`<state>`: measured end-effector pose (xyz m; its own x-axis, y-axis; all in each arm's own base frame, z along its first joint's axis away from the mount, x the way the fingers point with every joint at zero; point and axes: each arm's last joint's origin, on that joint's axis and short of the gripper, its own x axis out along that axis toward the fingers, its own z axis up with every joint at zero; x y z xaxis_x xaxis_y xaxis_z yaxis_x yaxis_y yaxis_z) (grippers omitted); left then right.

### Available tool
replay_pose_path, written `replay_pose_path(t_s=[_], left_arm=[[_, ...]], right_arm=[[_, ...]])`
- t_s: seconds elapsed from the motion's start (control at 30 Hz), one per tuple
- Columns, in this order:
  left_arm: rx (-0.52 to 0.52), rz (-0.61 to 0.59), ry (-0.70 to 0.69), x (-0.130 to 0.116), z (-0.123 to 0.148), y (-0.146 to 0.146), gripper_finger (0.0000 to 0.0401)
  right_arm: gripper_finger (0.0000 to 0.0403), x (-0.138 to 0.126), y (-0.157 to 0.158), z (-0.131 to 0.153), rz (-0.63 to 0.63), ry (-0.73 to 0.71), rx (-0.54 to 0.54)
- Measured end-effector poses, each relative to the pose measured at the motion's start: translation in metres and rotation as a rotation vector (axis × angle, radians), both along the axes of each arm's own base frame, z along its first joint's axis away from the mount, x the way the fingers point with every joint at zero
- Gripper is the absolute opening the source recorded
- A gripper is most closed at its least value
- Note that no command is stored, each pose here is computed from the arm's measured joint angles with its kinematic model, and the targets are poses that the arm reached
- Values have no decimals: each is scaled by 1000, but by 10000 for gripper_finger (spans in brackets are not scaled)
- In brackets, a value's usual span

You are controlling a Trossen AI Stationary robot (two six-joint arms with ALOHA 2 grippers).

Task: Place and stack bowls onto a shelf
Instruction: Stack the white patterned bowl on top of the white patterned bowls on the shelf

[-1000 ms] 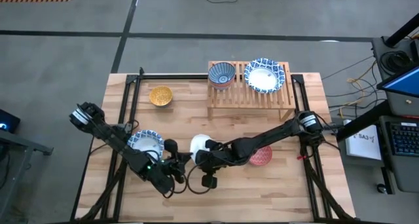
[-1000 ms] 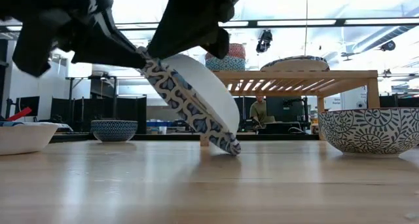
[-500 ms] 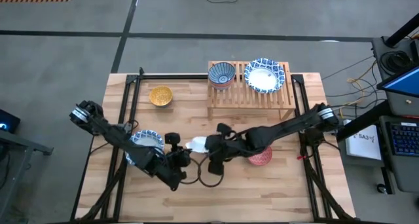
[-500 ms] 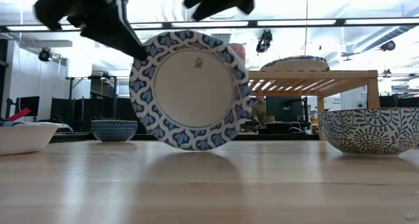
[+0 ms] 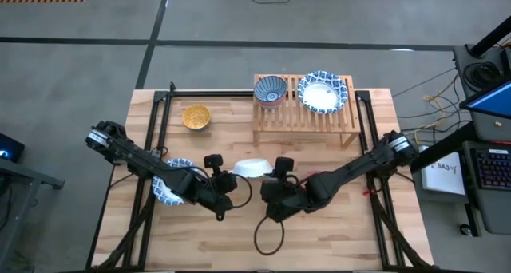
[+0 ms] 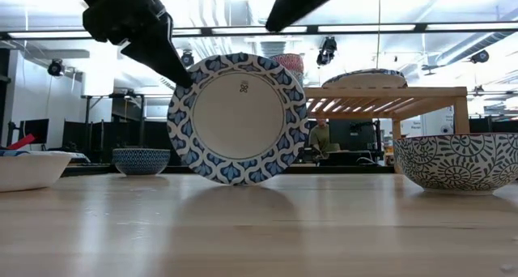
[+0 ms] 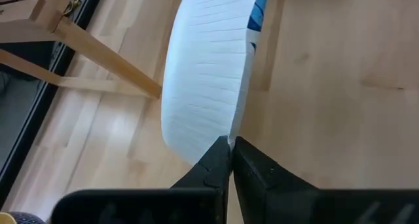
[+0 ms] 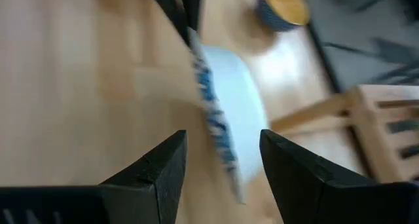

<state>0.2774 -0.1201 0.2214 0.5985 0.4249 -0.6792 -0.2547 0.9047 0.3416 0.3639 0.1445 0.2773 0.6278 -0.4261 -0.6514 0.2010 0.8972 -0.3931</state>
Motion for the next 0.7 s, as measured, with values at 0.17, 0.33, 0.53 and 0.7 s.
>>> replay_pose_path(t_s=[0.17,0.33,0.53,0.7], left_arm=[[-3,-1,-6,1,0,0,0],[8,-8,-14,1,1,-1,0],[18,-18,-15,2,1,-1,0],[47,-44,-10,2,3,-1,1]], right_arm=[[185,10,-1,-21,-2,60,-70],[182,23,-13,-42,-50,98,-104],[111,30,-24,-47,-110,73,-144],[19,30,-27,-43,-119,63,-146]])
